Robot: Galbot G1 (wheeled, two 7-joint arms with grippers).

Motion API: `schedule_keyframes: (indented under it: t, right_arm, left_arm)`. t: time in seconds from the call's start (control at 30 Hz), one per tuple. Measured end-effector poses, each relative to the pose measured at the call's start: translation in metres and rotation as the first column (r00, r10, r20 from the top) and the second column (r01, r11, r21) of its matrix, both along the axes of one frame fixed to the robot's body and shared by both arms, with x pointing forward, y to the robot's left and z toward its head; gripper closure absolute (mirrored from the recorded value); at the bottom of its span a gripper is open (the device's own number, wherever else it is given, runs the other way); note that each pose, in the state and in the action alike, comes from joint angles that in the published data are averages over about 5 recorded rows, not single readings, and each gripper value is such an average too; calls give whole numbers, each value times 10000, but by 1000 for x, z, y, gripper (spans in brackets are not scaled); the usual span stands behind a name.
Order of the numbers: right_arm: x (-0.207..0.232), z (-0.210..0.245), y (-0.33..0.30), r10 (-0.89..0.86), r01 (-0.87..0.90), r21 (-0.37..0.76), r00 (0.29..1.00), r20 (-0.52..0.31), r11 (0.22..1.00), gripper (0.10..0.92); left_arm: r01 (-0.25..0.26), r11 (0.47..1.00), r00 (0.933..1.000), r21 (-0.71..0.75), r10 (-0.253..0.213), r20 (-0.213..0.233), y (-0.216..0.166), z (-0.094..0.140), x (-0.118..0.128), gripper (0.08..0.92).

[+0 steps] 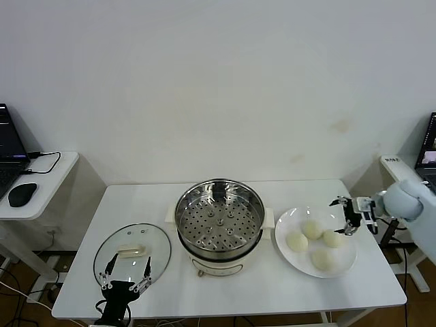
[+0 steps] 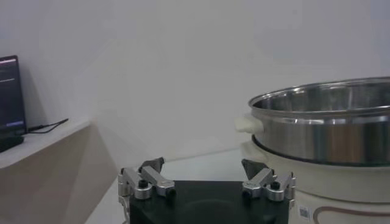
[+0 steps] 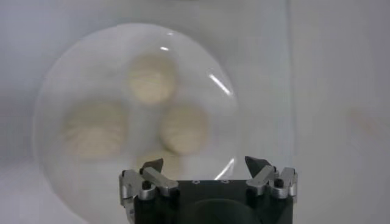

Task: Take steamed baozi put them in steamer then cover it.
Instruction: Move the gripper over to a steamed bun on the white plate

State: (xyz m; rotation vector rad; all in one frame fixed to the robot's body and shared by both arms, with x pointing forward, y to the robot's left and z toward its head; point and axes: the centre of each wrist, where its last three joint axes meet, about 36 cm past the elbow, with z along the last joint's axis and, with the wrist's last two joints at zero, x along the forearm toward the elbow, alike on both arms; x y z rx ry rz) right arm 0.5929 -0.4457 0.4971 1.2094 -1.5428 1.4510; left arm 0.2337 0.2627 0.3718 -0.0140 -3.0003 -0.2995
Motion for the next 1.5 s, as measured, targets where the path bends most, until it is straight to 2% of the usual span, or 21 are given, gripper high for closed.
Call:
schedule_keyframes:
  t: [0.63, 1.13, 1.37, 1.5]
  right_arm:
    - [44, -36, 42, 265, -294, -457, 9976, -637, 9985, 219]
    - [55, -52, 52, 238, -309, -765, 9955, -920, 9966, 368]
    - [57, -50, 54, 295, -371, -813, 9953, -926, 9960, 510]
    - [58, -43, 54, 345, -417, -810, 9955, -877, 9958, 549]
  left_arm:
    - [-84, 9999, 10000, 129, 84, 12, 4, -3, 3, 177]
    - [-128, 9998, 9999, 143, 127, 22, 5, -3, 3, 177]
    - [-131, 9998, 9999, 140, 131, 50, 4, -2, 3, 177]
    - [-127, 9998, 9999, 161, 126, 72, 5, -1, 3, 177]
